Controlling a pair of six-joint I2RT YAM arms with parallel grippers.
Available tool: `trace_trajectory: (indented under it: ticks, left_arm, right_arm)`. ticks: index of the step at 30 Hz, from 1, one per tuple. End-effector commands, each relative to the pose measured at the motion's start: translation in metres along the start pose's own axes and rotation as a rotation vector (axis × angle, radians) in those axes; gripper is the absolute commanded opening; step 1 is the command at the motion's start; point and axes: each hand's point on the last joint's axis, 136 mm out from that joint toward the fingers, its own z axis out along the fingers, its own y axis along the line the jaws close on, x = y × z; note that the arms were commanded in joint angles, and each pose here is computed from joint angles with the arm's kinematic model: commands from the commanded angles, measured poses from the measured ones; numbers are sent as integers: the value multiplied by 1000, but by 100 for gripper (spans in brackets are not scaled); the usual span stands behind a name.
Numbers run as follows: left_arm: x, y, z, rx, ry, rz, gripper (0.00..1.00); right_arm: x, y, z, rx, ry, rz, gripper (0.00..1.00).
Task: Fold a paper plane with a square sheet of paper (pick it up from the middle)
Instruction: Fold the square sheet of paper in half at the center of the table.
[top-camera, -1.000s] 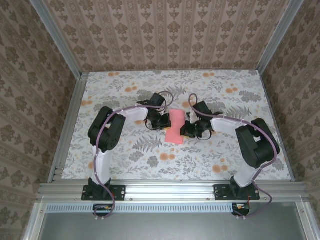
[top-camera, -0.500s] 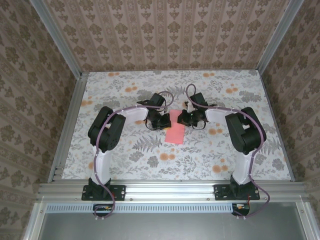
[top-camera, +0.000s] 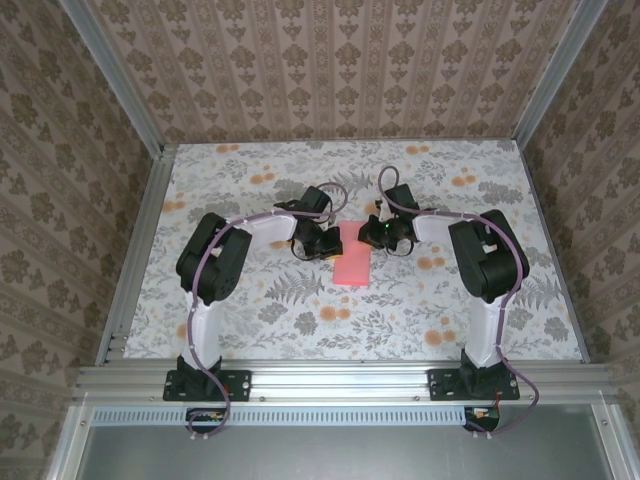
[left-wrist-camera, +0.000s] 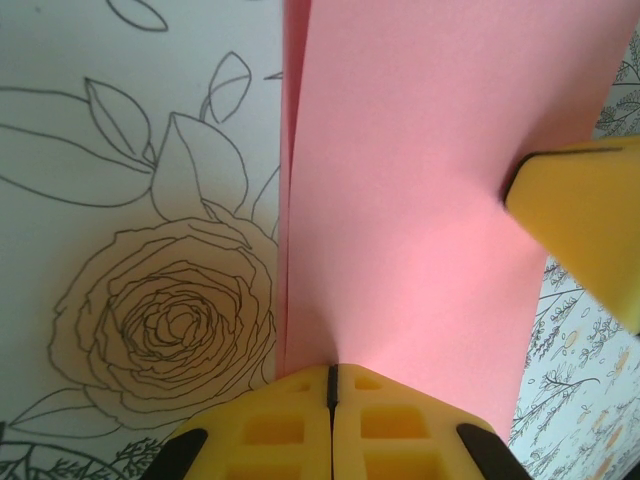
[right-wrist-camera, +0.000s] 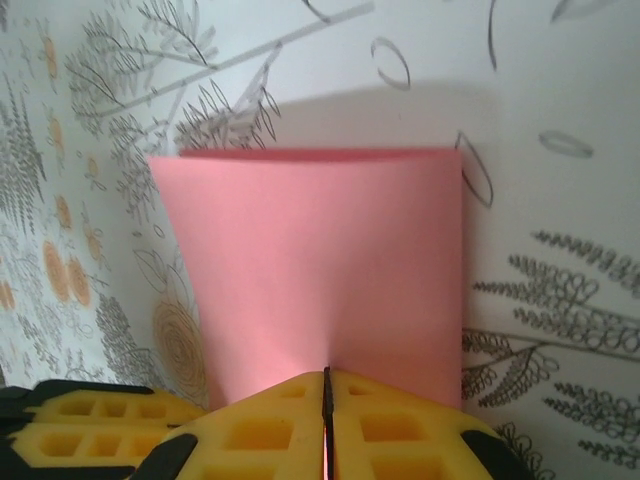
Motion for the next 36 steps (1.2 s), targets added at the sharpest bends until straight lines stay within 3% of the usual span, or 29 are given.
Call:
trace_trajectory:
  ticks: [1, 14, 23, 30, 36]
  left_arm:
    - [27, 44, 21, -146, 91, -51, 7]
    - [28, 43, 21, -145, 90, -50, 6]
    - [28, 44, 20, -146, 89, -51, 6]
    - [29, 43, 20, -145, 90, -49, 6]
    - [29, 43, 21, -145, 92, -51, 6]
  right_arm:
    - [-23, 10, -3, -32, -45, 6, 11]
    - [-36, -27, 10, 84, -62, 42, 10]
    - [-48, 1, -8, 1, -95, 5, 11]
    - [-43, -27, 11, 63, -72, 48, 10]
    - [-64, -34, 9, 92, -120, 63, 11]
